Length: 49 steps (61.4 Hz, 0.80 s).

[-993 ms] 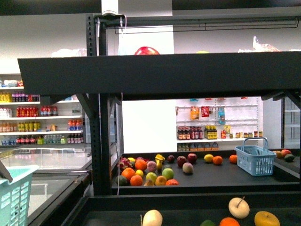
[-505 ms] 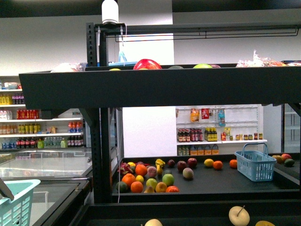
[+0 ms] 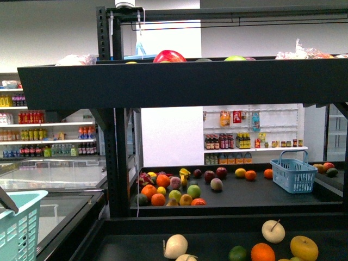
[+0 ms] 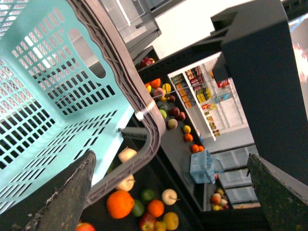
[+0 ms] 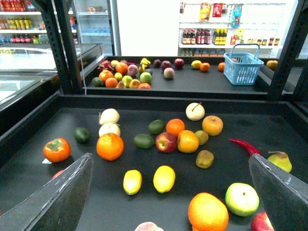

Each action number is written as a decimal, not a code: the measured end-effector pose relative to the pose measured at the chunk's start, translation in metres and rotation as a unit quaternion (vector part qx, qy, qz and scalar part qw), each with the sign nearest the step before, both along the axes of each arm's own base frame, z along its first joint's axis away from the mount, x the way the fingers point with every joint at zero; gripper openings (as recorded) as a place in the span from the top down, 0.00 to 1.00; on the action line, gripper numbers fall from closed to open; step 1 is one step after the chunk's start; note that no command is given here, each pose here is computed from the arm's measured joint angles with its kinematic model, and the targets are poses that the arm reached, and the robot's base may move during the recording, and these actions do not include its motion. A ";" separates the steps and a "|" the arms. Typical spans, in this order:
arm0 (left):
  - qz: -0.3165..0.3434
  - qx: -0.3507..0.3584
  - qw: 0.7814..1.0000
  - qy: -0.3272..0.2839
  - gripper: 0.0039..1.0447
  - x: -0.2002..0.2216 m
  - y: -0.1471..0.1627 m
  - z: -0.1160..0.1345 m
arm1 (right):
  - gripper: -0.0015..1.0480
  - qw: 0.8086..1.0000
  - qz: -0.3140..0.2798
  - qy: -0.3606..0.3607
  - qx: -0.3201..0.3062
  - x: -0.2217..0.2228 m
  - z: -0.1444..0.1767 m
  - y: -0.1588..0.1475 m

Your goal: Pick lemon from shelf

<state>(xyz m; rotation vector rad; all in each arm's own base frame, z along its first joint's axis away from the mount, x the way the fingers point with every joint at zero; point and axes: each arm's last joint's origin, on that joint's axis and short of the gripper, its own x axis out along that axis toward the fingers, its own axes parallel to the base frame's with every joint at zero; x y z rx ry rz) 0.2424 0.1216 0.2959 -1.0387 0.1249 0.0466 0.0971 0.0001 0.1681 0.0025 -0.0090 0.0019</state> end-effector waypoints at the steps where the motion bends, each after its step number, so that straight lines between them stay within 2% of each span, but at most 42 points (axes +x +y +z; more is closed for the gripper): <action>1: 0.002 -0.012 1.000 0.002 0.07 0.005 0.004 -0.001 | 0.07 1.000 0.000 0.000 0.000 0.000 0.000 0.000; 13: 0.013 -0.102 0.995 0.021 0.07 0.050 0.030 -0.011 | 0.07 1.000 0.000 0.000 0.000 0.000 0.000 0.000; 27: 0.025 -0.156 0.987 0.031 0.07 0.084 0.039 -0.029 | 0.07 1.000 0.000 0.000 0.000 0.000 0.000 0.000; 49: 0.022 -0.172 0.985 0.013 0.07 0.130 0.043 -0.036 | 0.07 1.000 0.000 0.000 0.000 0.000 0.000 0.000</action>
